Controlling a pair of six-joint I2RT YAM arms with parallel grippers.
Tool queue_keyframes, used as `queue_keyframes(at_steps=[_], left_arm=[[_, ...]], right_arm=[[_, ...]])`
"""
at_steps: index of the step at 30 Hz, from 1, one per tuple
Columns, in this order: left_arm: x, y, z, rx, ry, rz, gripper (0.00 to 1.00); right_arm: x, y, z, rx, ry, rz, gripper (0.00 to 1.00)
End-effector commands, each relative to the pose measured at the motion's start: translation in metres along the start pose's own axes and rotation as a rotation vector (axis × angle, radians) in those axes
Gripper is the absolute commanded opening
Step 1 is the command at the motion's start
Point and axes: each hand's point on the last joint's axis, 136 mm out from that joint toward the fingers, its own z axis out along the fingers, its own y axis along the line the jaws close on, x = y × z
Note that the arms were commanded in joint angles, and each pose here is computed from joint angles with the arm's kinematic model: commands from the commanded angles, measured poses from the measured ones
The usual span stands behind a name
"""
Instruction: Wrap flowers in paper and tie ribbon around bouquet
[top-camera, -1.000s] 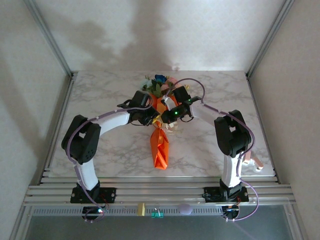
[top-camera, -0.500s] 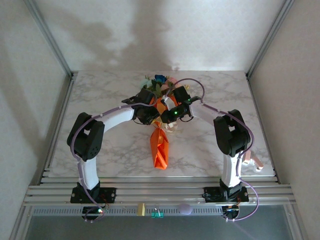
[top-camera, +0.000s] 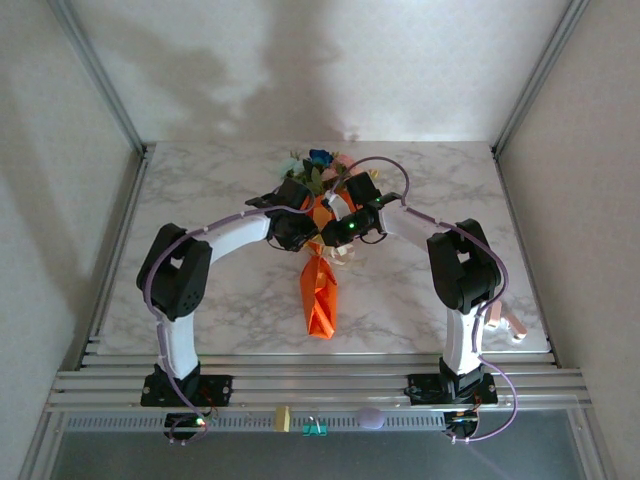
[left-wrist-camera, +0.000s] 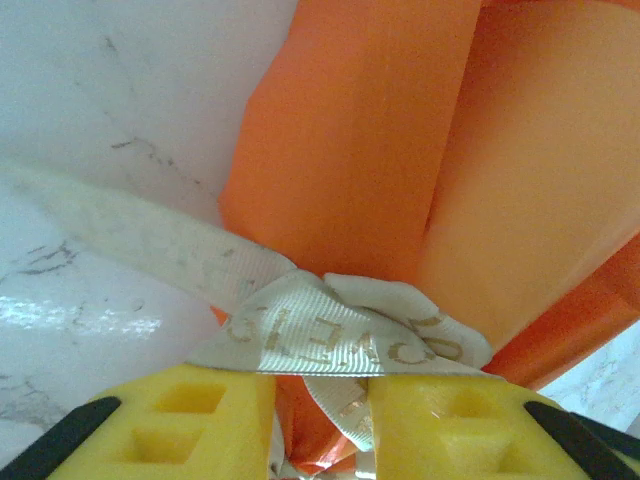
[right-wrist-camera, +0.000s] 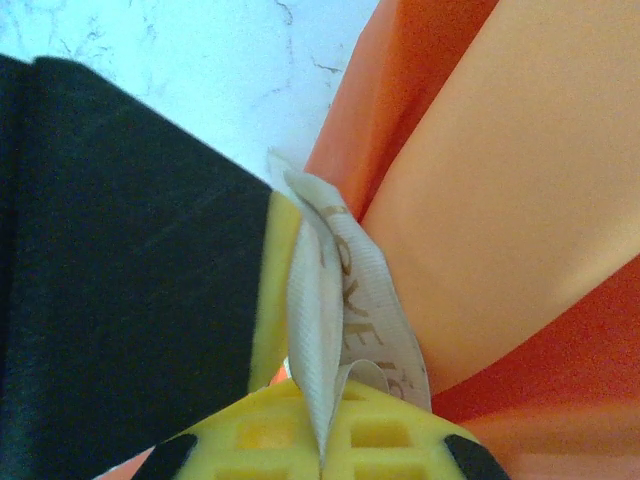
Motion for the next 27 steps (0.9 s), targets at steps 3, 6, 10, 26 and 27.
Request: queue_keyframes(at_steps=[3, 6, 10, 26, 27], left_arm=[[-0.004, -0.011, 0.007, 0.018, -0.016, -0.005, 0.27], [-0.003, -0.013, 0.007, 0.029, -0.013, -0.015, 0.22], [-0.002, -0.014, 0.004, 0.035, -0.013, -0.021, 0.17], [0.014, -0.016, -0.019, 0.103, 0.036, -0.104, 0.0], [0.015, -0.017, -0.021, 0.112, 0.042, -0.113, 0.0]], right_arm=[[-0.001, 0.0, 0.001, -0.018, 0.009, 0.017, 0.0], [-0.001, 0.0, 0.001, -0.022, 0.009, 0.019, 0.0], [-0.001, 0.001, 0.0, -0.021, 0.008, 0.018, 0.0], [0.0, 0.001, -0.005, -0.008, -0.015, 0.013, 0.0], [0.0, 0.002, -0.005, -0.006, -0.017, 0.011, 0.0]])
